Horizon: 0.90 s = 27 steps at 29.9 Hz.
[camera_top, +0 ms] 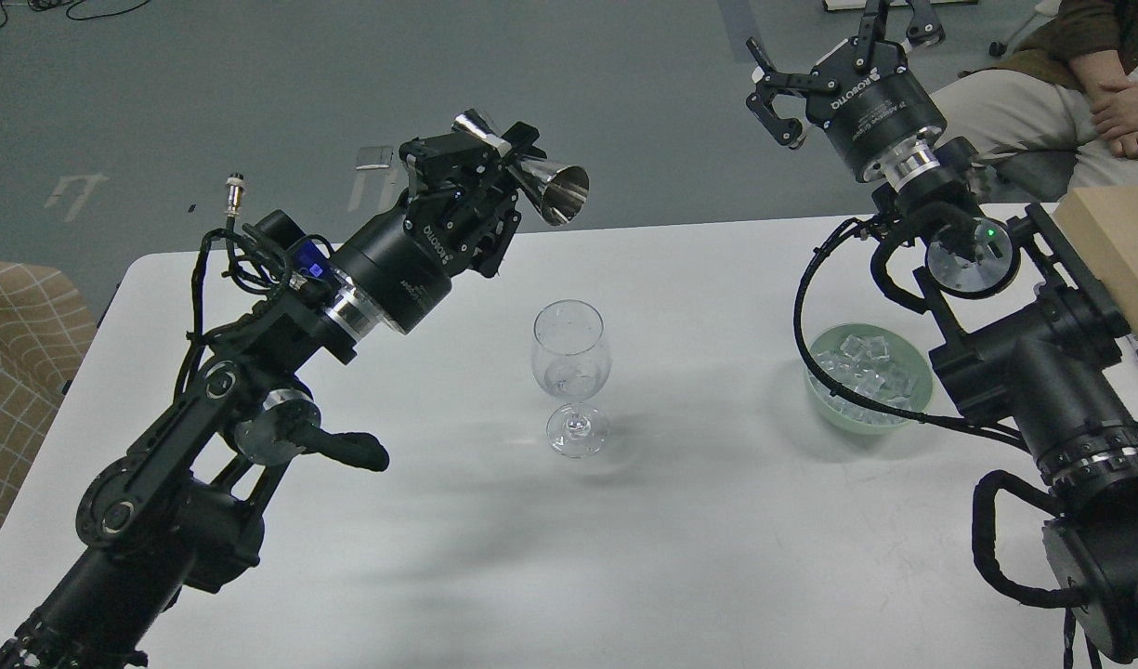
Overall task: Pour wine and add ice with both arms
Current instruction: 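Hold the tipped jigger with the left gripper above the wine glass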
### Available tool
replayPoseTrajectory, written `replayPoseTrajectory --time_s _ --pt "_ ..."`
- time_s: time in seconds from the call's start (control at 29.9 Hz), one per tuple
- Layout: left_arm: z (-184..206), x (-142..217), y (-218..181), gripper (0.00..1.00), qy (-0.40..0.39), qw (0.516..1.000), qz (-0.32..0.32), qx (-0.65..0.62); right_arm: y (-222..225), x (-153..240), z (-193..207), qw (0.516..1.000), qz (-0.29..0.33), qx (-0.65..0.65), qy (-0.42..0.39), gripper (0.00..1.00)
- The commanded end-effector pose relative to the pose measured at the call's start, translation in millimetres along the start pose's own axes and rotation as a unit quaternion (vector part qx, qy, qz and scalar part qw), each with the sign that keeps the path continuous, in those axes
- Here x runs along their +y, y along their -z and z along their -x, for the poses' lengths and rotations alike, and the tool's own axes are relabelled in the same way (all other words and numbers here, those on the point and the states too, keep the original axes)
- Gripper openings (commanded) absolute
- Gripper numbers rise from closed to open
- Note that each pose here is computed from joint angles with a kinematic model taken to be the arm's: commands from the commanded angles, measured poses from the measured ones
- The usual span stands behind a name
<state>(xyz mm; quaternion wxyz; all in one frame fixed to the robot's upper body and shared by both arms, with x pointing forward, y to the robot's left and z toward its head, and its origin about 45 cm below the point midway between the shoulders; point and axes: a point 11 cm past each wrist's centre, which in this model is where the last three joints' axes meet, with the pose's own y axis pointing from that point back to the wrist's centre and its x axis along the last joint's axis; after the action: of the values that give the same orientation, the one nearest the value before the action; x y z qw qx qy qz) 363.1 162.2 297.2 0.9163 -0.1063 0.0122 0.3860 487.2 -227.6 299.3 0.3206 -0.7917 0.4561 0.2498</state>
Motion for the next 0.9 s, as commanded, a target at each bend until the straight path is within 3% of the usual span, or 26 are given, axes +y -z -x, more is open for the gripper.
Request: replayPoseTrajectory --time_s 0.0,0.87 --pt "1.2 -0.1 0.3 0.0 0.001 1.0 0.0 0.0 0.5 0.2 -0.3 1.0 0.0 0.001 0.0 1.0" --pt "1.3 1.1 2.7 0.0 -0.001 1.0 -0.003 0.003 0.0 0.0 0.0 1.0 0.0 -0.001 0.0 1.0"
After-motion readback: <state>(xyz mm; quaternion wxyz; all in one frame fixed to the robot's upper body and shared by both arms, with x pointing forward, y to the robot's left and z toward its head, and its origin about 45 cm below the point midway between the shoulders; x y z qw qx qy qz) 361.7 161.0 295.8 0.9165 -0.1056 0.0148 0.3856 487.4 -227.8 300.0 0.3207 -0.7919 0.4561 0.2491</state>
